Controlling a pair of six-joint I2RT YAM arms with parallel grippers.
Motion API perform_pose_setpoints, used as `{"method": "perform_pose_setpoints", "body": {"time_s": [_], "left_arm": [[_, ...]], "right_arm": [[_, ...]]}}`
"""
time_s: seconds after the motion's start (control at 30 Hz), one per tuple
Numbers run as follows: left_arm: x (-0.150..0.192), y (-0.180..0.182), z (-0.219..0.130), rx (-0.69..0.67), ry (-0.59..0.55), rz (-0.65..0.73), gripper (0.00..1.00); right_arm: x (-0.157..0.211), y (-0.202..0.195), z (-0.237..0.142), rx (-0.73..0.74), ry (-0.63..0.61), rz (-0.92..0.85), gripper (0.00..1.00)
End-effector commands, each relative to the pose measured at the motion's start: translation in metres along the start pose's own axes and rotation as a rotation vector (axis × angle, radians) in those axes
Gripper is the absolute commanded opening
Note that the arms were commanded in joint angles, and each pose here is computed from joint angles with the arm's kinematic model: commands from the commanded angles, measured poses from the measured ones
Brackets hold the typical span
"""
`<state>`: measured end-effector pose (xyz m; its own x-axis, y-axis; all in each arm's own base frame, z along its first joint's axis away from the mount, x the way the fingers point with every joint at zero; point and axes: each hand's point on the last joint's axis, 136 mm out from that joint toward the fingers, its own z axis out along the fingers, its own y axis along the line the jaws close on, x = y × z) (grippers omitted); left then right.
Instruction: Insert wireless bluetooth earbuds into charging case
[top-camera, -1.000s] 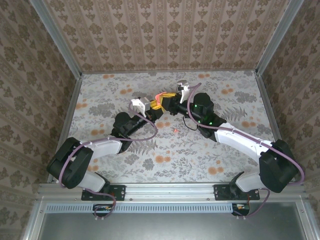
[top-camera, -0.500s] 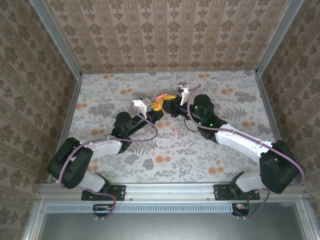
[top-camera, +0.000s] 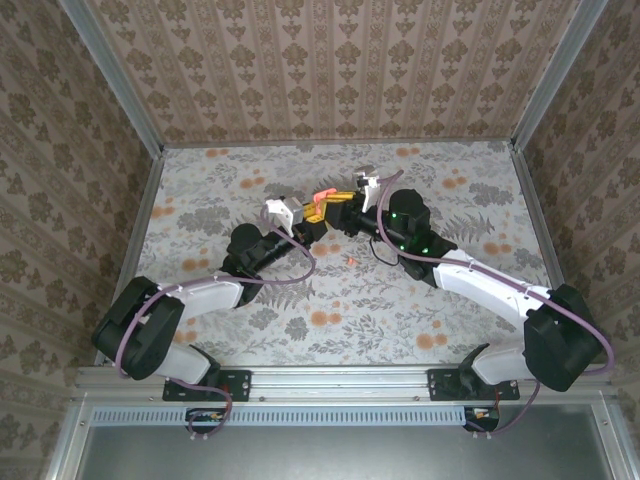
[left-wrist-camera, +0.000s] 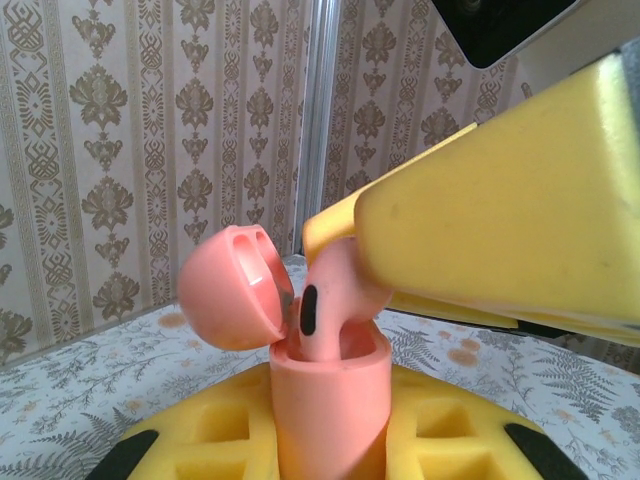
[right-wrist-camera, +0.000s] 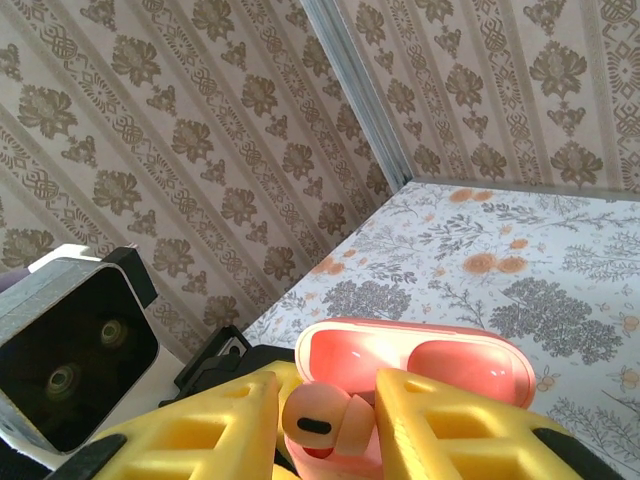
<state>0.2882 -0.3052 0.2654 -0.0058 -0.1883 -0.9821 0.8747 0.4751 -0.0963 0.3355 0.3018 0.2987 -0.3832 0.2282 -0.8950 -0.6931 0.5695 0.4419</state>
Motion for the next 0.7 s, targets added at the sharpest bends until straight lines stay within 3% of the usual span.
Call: {"method": "perform_pose_setpoints", "body": {"time_s": [0.0, 0.67], "left_arm": [[-0.062, -0.019, -0.004, 0.058, -0.185, 0.094, 0.15], [-0.055, -0.019, -0.009, 0.045, -0.163, 0.106, 0.15]], "right_arm": [[0.032, -0.013, -0.002, 0.054, 0.107, 0.027, 0.33], [0.004, -0.002, -0.013, 0.064, 0.068, -0.021, 0.41]]}}
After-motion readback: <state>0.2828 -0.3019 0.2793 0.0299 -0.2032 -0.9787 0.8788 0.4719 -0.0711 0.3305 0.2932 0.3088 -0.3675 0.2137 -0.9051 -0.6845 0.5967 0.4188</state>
